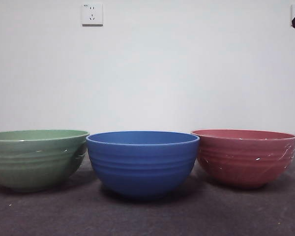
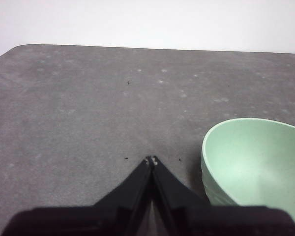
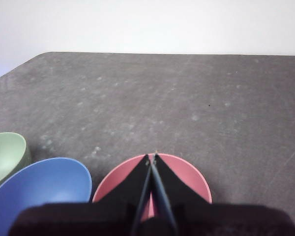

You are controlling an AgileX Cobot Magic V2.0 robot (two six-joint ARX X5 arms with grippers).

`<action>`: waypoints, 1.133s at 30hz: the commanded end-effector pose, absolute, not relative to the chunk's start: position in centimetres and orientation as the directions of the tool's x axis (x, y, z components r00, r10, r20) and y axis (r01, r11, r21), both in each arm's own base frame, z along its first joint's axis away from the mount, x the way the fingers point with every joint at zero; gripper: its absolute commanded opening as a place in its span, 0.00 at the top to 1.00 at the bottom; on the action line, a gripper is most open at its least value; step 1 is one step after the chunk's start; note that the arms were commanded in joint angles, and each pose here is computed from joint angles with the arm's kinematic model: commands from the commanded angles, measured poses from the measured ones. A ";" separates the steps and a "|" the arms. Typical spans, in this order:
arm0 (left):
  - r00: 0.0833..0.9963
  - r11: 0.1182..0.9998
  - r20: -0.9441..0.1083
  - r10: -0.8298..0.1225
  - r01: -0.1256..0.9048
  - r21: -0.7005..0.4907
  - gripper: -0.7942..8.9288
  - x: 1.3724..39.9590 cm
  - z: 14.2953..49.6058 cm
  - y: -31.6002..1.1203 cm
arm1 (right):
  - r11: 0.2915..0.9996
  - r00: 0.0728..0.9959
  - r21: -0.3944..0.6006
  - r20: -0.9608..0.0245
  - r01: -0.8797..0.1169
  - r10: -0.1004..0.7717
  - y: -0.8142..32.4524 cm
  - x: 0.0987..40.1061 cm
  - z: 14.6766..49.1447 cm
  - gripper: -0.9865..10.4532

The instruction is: Pick up the green bowl on the top,put the green bowl on the left,pick up the red bowl in the middle,put the red bowl on the right

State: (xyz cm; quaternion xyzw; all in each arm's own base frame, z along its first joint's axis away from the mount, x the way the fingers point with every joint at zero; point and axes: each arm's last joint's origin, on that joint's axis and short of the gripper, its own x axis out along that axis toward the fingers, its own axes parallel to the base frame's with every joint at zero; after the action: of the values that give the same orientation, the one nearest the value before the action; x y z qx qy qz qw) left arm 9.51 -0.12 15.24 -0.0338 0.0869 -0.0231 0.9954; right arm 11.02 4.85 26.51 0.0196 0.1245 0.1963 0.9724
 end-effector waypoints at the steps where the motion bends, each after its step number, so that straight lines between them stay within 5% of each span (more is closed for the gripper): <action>1: 0.982 0.997 -0.183 -0.049 0.037 -0.068 0.92 9.6 14.7 -0.1 | 0.947 0.929 0.010 -0.194 -0.320 0.316 3.9 9.9 26.7 0.93; 17: 0.982 0.997 -0.183 -0.047 0.036 -0.068 0.92 9.6 14.7 -0.1 | 0.971 0.959 0.023 -0.152 -0.240 0.241 1.3 9.6 16.2 0.93; 34: 0.982 0.997 -0.183 -0.047 0.035 -0.067 0.92 9.6 14.7 -0.1 | 0.971 0.956 0.031 -0.170 -0.239 0.240 1.3 9.6 14.9 0.93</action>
State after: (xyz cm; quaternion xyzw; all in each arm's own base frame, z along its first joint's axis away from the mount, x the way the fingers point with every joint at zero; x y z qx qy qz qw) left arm 9.51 -0.12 15.24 -0.0338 0.0869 -0.0229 0.9954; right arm 9.51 1.32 15.30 0.0056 0.0795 0.1206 0.9895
